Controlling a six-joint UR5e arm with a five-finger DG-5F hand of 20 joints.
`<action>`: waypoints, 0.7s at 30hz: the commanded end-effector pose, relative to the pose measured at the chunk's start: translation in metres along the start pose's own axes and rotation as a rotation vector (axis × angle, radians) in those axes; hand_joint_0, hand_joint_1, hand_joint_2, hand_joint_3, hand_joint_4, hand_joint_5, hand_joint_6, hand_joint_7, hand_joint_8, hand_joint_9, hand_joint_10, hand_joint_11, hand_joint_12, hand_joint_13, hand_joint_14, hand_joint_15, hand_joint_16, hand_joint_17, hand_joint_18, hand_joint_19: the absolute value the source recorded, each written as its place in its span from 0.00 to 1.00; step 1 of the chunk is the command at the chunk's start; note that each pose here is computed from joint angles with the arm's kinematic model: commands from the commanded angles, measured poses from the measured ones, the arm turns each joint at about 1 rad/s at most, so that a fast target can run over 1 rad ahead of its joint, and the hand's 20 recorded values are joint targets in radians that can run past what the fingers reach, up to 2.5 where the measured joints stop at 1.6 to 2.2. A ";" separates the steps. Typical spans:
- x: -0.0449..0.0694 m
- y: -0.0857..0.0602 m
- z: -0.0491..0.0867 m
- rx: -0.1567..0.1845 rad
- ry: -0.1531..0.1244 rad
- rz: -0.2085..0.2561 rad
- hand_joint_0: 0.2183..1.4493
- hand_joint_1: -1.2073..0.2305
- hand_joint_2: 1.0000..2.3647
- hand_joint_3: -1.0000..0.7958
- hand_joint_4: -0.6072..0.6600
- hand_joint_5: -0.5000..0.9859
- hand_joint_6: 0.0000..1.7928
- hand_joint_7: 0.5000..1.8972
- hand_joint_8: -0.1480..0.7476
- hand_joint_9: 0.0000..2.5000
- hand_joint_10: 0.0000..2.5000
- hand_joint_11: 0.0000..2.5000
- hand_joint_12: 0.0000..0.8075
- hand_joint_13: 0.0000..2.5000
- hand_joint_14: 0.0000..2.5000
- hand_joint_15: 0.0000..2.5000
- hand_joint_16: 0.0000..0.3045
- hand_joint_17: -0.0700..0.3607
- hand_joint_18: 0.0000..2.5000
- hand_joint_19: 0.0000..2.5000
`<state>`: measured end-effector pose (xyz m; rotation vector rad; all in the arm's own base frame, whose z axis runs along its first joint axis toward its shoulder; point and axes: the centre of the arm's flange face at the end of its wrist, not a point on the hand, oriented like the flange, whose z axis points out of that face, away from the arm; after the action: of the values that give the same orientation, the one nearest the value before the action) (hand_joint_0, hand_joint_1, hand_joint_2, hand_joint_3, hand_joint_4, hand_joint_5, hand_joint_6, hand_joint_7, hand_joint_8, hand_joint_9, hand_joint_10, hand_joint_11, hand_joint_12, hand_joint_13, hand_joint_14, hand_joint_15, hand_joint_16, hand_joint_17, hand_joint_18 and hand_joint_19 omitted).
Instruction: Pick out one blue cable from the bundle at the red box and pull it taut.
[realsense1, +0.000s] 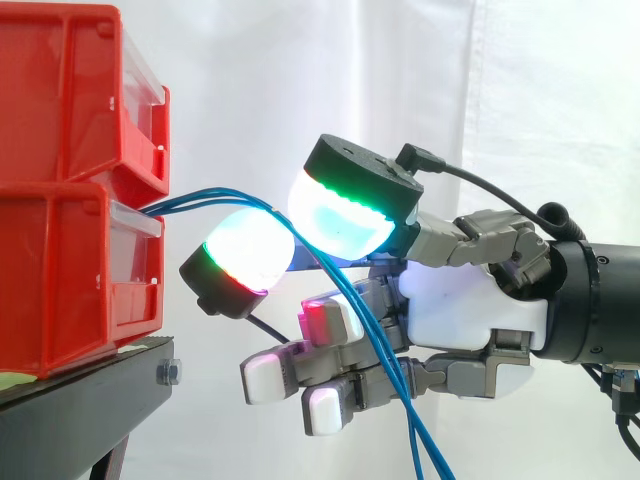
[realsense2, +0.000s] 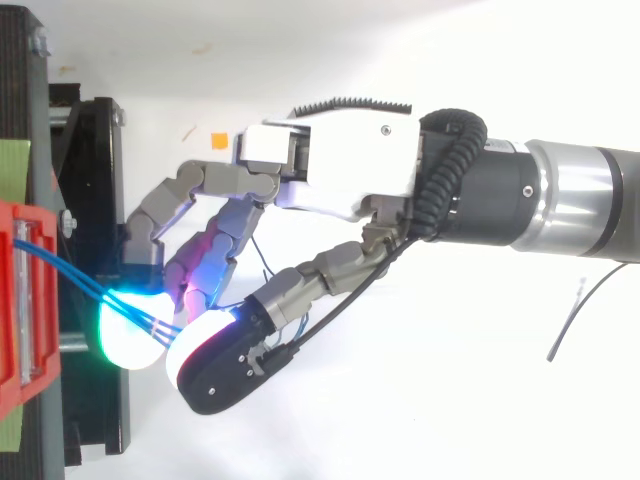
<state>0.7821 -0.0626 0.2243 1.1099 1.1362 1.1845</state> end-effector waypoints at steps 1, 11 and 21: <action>0.000 0.000 0.000 -0.002 0.001 0.000 0.47 0.18 0.00 0.28 0.35 0.26 0.53 0.19 0.49 0.51 0.01 0.35 0.44 0.37 0.01 0.19 0.15 0.39 0.34 0.26; 0.001 0.000 0.000 -0.001 0.001 0.000 0.49 0.15 0.00 0.28 0.30 0.26 0.53 0.35 0.48 0.55 0.01 0.36 0.40 0.39 0.01 0.18 0.12 0.36 0.35 0.21; 0.001 0.000 0.000 -0.002 0.001 0.000 0.46 0.12 0.00 0.28 0.28 0.24 0.54 0.16 0.41 0.53 0.01 0.38 0.37 0.39 0.01 0.19 0.11 0.34 0.34 0.20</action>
<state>0.7824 -0.0617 0.2245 1.1078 1.1354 1.1866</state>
